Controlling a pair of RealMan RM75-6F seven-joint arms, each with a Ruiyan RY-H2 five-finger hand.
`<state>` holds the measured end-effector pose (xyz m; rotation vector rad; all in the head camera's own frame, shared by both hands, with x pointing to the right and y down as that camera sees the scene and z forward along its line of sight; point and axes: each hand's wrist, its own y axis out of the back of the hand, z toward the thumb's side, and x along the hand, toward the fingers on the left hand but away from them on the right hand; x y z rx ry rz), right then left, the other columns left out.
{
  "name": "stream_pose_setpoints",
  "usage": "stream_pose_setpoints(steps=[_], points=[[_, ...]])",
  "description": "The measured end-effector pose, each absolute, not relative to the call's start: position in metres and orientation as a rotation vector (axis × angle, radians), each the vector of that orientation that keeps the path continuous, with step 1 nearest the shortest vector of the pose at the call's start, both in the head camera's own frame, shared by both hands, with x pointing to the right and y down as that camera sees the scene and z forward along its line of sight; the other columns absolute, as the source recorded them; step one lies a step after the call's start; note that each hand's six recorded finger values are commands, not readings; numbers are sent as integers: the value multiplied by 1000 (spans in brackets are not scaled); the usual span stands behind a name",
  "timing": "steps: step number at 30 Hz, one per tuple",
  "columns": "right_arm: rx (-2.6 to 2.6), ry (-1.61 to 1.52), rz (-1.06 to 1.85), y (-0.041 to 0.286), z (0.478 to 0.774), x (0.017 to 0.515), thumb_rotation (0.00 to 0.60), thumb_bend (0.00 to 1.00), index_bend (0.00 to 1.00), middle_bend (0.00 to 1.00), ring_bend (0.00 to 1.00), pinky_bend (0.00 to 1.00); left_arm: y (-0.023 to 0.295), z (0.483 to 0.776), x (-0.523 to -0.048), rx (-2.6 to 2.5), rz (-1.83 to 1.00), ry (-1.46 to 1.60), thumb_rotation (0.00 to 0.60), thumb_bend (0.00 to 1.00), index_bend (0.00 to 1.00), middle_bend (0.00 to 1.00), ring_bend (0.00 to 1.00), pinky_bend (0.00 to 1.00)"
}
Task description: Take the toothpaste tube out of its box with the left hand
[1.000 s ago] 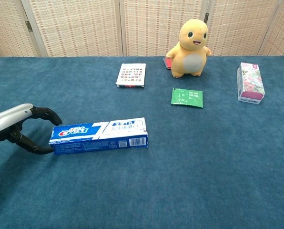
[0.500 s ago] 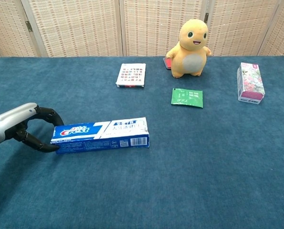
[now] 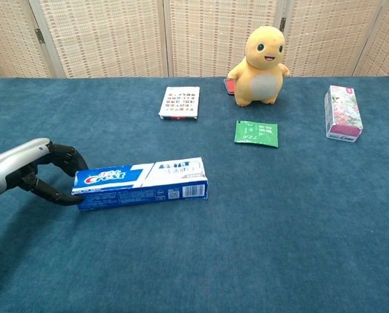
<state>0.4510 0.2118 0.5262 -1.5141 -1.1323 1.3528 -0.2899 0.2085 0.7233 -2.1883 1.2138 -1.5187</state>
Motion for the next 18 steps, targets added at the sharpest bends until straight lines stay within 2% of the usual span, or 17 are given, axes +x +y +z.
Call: stream_pose_setpoints(steps=[8, 18], points=[[-1516, -1129, 1355, 211, 527, 451, 600, 113, 0, 0, 0, 0, 196, 709, -302, -2086, -1480, 1259, 600, 231, 594, 555, 360, 150], [-1520, -1118, 1359, 211, 529, 449, 600, 112, 0, 0, 0, 0, 179, 688, -319, -1923, -1487, 1166, 600, 230, 590, 555, 354, 186]])
